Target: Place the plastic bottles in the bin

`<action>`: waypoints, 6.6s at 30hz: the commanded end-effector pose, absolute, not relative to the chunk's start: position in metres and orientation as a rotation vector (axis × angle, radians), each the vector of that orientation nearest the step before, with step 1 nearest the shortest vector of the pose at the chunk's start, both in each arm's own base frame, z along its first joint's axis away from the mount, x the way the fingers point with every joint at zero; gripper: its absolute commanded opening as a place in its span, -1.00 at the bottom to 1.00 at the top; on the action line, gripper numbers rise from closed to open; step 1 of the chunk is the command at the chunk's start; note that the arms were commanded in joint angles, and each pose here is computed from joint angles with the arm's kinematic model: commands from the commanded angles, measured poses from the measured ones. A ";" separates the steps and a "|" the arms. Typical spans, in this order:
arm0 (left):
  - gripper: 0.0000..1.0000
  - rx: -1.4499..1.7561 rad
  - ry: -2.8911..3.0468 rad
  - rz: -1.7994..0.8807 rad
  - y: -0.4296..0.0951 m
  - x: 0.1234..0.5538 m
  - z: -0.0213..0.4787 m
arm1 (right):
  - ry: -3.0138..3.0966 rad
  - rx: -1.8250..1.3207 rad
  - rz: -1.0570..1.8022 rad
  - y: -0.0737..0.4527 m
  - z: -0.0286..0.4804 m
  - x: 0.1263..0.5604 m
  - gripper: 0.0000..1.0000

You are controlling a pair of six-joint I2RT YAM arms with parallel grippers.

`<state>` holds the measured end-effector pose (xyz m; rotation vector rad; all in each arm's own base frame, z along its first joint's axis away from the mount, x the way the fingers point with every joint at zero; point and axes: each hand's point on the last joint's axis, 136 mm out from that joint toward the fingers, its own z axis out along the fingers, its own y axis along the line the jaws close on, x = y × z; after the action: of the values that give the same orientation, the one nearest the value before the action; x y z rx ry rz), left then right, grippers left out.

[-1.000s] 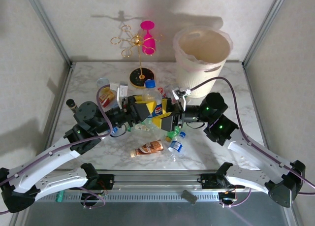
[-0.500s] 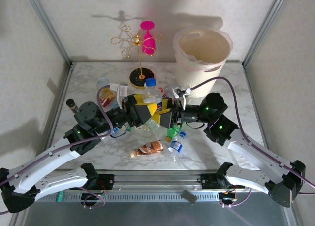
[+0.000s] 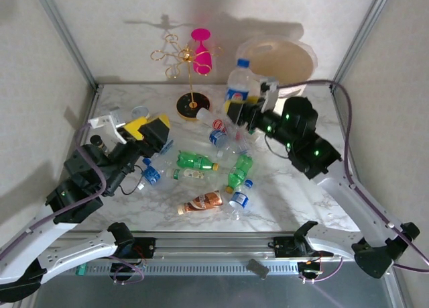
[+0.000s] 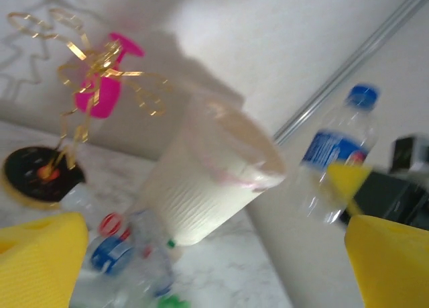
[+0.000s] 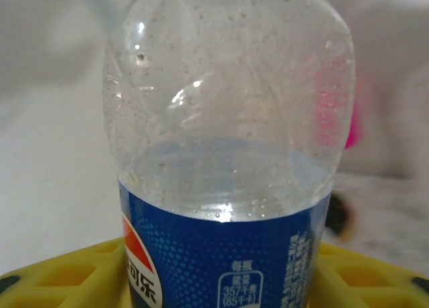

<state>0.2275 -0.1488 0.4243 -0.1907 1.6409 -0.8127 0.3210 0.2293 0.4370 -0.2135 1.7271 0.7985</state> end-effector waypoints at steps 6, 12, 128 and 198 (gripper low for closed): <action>0.94 -0.068 1.805 -0.744 -0.163 0.226 0.383 | 1.898 0.046 0.346 0.136 0.415 0.449 0.11; 0.94 -0.024 1.801 -0.762 -0.167 0.222 0.390 | 2.000 0.137 0.279 0.108 0.394 0.507 0.11; 0.68 -0.283 2.667 -0.012 -0.085 0.301 0.046 | 2.014 -0.383 0.728 0.229 0.304 0.292 0.55; -0.02 0.438 1.728 -0.925 -0.207 0.216 0.347 | 1.739 -0.604 1.398 0.291 0.393 0.225 0.97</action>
<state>0.2209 -0.2028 0.3328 0.3504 1.8057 -0.9399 0.2424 0.2757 0.3697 -0.5260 1.8254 1.2461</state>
